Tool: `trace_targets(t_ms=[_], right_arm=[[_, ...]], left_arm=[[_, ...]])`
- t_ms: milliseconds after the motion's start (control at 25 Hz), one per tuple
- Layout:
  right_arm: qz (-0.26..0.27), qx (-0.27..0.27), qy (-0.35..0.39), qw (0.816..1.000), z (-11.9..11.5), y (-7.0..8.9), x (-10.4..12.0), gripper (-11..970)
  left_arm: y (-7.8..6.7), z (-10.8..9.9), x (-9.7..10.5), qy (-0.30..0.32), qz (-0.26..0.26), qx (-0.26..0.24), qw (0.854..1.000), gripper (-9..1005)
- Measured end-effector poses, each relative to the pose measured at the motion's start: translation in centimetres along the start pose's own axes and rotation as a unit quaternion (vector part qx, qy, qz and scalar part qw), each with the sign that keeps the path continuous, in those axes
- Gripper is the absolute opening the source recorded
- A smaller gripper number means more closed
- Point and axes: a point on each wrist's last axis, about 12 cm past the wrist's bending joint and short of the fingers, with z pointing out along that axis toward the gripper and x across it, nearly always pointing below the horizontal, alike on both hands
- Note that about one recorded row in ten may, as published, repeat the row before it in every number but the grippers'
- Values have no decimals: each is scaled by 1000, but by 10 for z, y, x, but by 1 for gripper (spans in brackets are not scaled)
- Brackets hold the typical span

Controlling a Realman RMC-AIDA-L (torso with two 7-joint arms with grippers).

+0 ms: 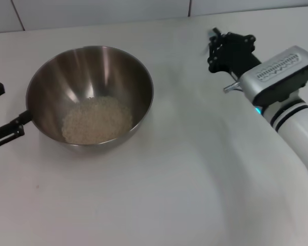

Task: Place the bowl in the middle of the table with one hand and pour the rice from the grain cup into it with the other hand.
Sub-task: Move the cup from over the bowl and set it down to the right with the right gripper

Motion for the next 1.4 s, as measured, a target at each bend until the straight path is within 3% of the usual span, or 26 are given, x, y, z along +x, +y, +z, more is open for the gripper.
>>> trace_targets(t_ms=[440,1160,1400], right_arm=[[-22,-38,42,998,18,9,-1,95],[-35,-69,71,995,22,20,2,110],[-20,-69,78,994,13,25,8,116]], left_arm=[[1,6,-7,33,4,32,999,814],[3,10,-10,35,6,41,999,813],[3,11,-11,34,6,42,999,813]])
